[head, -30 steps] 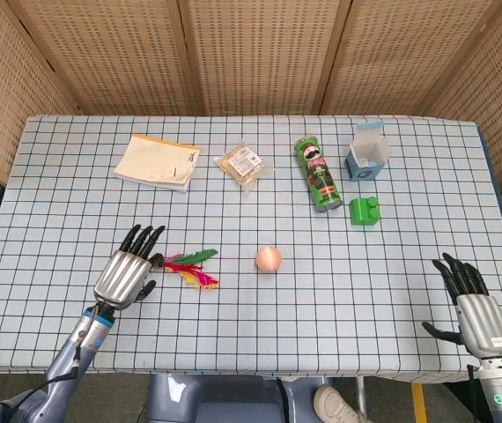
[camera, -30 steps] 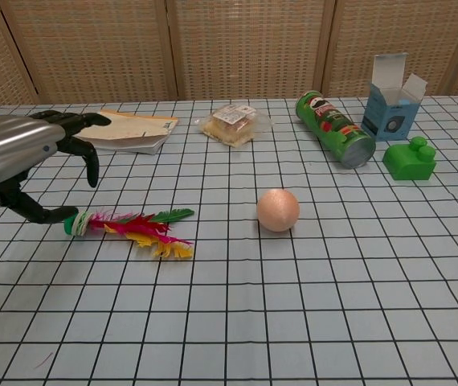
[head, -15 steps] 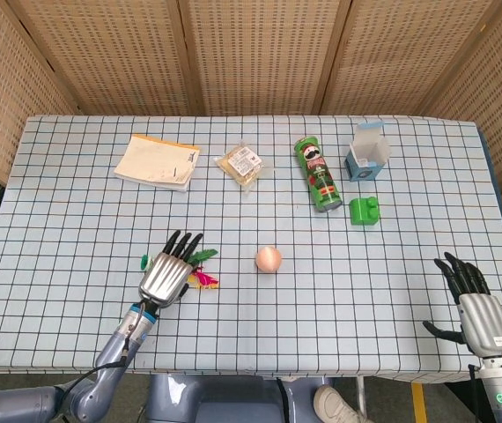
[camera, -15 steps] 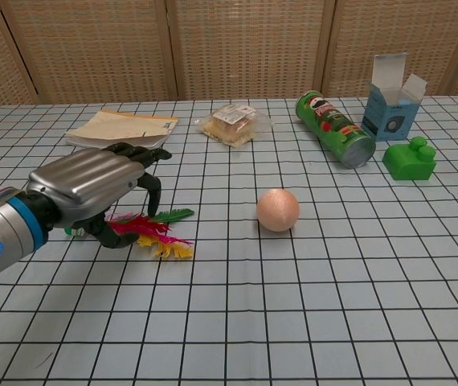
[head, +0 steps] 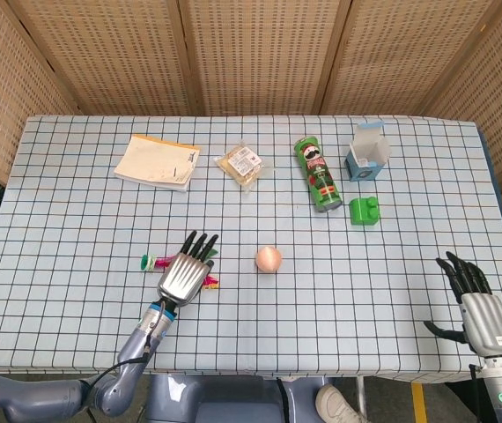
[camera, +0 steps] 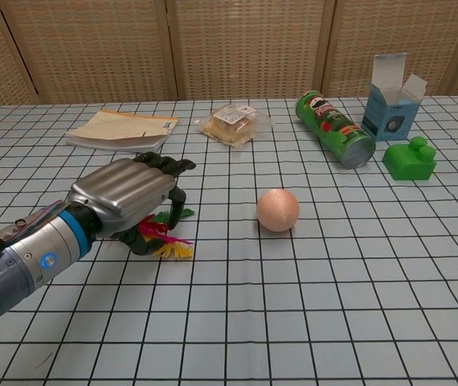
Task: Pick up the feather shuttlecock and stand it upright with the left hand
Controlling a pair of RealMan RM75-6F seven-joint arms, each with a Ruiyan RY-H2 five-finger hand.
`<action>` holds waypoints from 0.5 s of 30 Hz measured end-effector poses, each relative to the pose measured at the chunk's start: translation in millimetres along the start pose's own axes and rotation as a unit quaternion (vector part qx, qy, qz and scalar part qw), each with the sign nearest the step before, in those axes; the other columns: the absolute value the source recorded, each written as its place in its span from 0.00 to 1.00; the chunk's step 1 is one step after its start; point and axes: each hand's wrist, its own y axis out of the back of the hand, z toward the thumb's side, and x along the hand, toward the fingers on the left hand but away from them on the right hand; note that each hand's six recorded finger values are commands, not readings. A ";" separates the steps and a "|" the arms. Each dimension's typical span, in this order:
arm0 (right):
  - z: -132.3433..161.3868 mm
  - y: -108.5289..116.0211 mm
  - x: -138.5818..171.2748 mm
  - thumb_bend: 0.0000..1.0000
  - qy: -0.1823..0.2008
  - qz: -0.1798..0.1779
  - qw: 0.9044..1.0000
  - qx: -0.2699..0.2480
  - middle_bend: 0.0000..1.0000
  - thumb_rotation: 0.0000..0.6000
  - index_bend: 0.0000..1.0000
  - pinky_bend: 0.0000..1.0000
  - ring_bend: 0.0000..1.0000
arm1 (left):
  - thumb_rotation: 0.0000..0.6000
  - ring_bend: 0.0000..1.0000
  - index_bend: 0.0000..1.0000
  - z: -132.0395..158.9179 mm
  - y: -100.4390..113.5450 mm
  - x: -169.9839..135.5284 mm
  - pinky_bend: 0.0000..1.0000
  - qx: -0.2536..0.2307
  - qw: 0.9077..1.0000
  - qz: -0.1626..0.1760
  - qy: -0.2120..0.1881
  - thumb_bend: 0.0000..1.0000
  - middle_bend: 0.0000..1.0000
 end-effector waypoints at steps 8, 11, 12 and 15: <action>-0.4 0.5 -0.2 0.04 0.000 0.000 1.000 -0.002 0.00 1.00 0.00 0.00 0.00 | 1.00 0.00 0.54 6.7 -5.4 3.4 0.00 0.012 1.000 0.000 0.000 0.34 0.00; -0.3 0.7 0.0 0.04 0.000 0.000 1.000 -0.003 0.00 1.00 0.00 0.00 0.00 | 1.00 0.00 0.54 7.0 -6.1 4.4 0.00 0.016 1.000 0.000 -0.001 0.34 0.00; -0.4 0.7 0.1 0.04 0.000 0.000 1.000 -0.004 0.00 1.00 0.00 0.00 0.00 | 1.00 0.00 0.54 6.9 -6.4 5.0 0.00 0.018 1.000 0.000 0.000 0.34 0.00; -0.3 0.3 0.0 0.04 0.000 0.001 1.000 -0.004 0.00 1.00 0.00 0.00 0.00 | 1.00 0.00 0.55 8.7 -7.6 7.4 0.00 0.020 1.000 -0.001 -0.001 0.34 0.00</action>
